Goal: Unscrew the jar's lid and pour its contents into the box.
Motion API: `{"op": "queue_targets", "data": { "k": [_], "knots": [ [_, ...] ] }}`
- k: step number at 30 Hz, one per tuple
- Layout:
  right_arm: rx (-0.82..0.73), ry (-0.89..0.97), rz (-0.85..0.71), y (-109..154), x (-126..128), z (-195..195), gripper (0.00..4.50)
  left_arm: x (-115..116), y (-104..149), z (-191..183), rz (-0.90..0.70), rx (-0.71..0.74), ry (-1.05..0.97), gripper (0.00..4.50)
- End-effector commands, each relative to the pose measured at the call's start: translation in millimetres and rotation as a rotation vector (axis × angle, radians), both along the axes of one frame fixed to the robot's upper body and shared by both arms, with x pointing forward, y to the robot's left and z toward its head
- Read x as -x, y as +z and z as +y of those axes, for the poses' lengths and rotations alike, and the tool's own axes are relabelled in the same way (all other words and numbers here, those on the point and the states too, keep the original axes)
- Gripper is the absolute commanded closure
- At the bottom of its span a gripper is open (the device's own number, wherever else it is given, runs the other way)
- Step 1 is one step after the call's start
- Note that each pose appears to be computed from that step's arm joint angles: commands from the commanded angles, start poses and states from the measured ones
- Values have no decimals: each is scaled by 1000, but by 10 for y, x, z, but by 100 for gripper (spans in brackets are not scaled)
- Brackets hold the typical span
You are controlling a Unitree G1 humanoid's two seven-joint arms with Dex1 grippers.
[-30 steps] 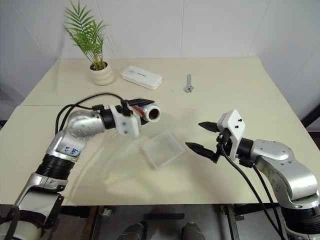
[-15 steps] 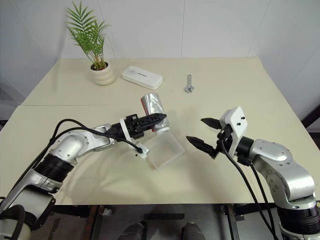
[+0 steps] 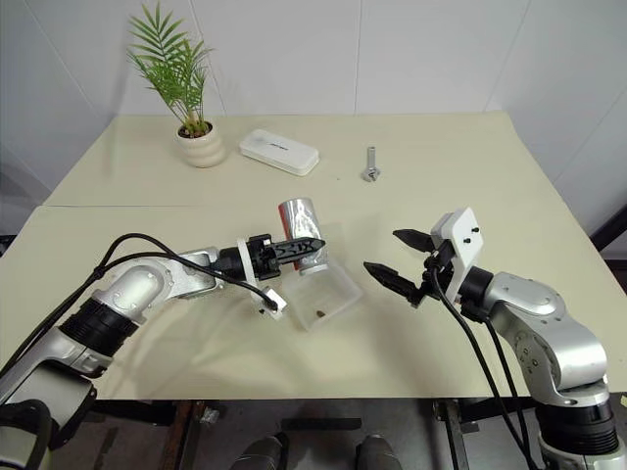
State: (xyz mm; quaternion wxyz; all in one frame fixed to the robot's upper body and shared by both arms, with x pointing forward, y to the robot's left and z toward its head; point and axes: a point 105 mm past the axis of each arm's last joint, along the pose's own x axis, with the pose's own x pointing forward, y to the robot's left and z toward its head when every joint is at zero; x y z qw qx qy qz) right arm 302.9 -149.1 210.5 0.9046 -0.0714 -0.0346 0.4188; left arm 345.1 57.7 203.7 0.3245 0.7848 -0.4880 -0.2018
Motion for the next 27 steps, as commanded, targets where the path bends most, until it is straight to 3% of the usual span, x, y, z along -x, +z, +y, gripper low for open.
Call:
{"op": "queue_targets", "data": {
  "k": [1,4,10,12,15,18,20,23,25,27],
  "knots": [
    [-20,24,-52,126,22,20,3,53,302,12,36,93,-30,245],
    [-18,45,-41,117,44,30,3,24,391,65,285,268,-15,245],
    [49,131,-47,103,143,85,3,-300,455,428,989,720,167,245],
    [98,186,-68,122,188,109,3,-485,458,640,1298,1006,211,245],
    [175,260,-106,137,244,125,3,-633,415,883,1604,1319,210,245],
    [221,300,-176,178,257,107,3,-788,378,1231,1708,1638,207,245],
    [234,305,-226,208,246,69,3,-889,331,1558,1678,1865,220,245],
    [241,323,-231,218,265,22,3,-936,316,2045,1519,2094,201,245],
    [248,327,-220,218,289,3,3,-913,323,2337,1385,2172,186,245],
    [247,342,-200,209,333,0,3,-876,290,2509,1304,2157,203,245]
  ]
}}
